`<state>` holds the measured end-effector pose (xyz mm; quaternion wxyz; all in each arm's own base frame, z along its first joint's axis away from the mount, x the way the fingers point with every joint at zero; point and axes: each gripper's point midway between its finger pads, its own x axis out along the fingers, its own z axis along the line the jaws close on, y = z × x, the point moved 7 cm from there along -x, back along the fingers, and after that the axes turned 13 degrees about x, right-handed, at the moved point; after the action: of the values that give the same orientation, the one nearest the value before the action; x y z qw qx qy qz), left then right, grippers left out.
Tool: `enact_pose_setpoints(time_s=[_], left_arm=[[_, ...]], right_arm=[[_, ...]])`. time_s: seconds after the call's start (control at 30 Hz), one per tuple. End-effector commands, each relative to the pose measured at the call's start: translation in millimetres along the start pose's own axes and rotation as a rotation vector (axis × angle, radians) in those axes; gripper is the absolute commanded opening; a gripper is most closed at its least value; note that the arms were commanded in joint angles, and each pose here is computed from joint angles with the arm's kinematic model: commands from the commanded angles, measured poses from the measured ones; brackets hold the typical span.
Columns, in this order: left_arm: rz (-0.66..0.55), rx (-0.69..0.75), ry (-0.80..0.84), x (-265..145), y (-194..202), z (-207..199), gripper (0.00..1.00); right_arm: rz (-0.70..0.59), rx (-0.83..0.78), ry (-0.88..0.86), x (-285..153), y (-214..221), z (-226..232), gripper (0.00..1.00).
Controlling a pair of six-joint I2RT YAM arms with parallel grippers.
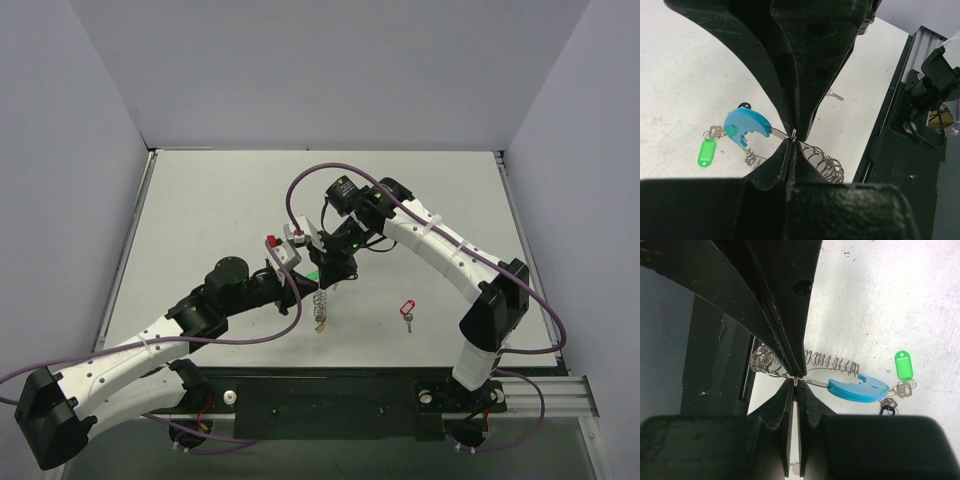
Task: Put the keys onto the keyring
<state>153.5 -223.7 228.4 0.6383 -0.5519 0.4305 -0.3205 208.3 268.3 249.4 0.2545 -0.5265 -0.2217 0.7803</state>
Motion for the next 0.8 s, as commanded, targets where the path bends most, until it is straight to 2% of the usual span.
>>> enact_pose_setpoints(time_s=[0.0,0.03,0.07,0.1,0.13,0.17,0.2,0.23,0.3,0.5,0.67,0.77], left_arm=[[-0.18,-0.012,-0.028,-3,-25,2,0.01],[-0.217,-0.023,-0.044,-7,-21,3,0.06],[-0.247,-0.044,-0.042,-9,-22,2,0.16],[-0.299,-0.042,-0.05,-14,-21,2,0.2],[-0.293,-0.075,-0.055,-14,-9,1,0.28],[-0.364,-0.067,-0.057,-20,-17,0,0.31],[-0.365,-0.095,-0.068,-21,-8,0,0.36],[-0.422,-0.087,-0.071,-26,-14,-1,0.37],[-0.463,-0.11,-0.094,-31,-11,0,0.44],[-0.507,-0.155,-0.142,-36,-5,3,0.47],[-0.576,-0.049,-0.013,-39,-2,-12,0.47],[-0.548,-0.042,0.004,-35,2,-13,0.46]], right_arm=[[0.03,-0.003,-0.085,10,2,22,0.0],[0.022,0.002,-0.09,9,2,21,0.0],[0.002,0.011,-0.104,8,1,21,0.0],[-0.008,0.013,-0.109,6,1,21,0.0],[-0.026,0.009,-0.12,5,0,23,0.0],[-0.027,0.009,-0.128,6,1,23,0.0],[-0.032,0.002,-0.134,5,2,25,0.0],[-0.036,-0.011,-0.14,5,2,26,0.0],[-0.042,-0.027,-0.161,6,4,28,0.0],[-0.052,-0.081,-0.206,7,5,32,0.0],[-0.051,-0.092,-0.221,10,7,29,0.0],[-0.053,-0.1,-0.222,9,6,30,0.0]])
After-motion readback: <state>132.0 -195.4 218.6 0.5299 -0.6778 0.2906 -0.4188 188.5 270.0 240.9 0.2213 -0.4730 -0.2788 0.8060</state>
